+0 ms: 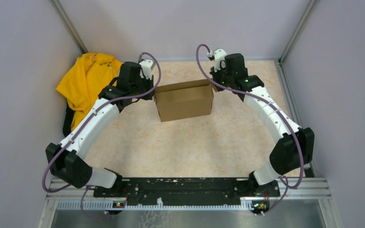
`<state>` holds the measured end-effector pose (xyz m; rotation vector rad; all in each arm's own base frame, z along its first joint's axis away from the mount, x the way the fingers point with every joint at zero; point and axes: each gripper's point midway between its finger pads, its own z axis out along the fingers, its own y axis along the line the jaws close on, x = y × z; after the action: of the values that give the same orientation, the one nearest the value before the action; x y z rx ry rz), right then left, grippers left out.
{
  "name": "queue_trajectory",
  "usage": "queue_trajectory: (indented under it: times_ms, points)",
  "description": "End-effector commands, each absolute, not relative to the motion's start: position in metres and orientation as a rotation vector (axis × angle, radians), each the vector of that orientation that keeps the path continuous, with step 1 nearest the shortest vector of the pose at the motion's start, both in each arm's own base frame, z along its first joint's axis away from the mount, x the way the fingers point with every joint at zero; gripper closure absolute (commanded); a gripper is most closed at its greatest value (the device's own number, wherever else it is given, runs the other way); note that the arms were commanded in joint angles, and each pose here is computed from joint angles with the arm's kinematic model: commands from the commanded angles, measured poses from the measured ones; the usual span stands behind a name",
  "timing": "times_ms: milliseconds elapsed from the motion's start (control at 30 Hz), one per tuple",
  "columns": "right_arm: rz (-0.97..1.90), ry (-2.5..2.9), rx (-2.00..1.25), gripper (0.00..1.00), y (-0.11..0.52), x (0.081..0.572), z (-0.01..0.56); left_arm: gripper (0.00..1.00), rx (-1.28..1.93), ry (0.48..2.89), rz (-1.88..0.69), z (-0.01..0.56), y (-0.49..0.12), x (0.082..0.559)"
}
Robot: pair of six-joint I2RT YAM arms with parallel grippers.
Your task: Fold the paper box
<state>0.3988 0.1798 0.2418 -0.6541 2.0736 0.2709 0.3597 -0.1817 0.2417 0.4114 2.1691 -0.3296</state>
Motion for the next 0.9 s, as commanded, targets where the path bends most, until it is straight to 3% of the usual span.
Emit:
queue_trajectory:
  times_ms: [0,867]
  points:
    - [0.343,2.039,-0.672,1.0,0.206,0.393,0.259,0.86,0.423,2.138,-0.428,0.255,-0.199,0.359]
    - [0.346,2.059,-0.665,1.0,0.209,0.387,0.263,0.86,0.361,2.187,-0.483,0.252,-0.205,0.357]
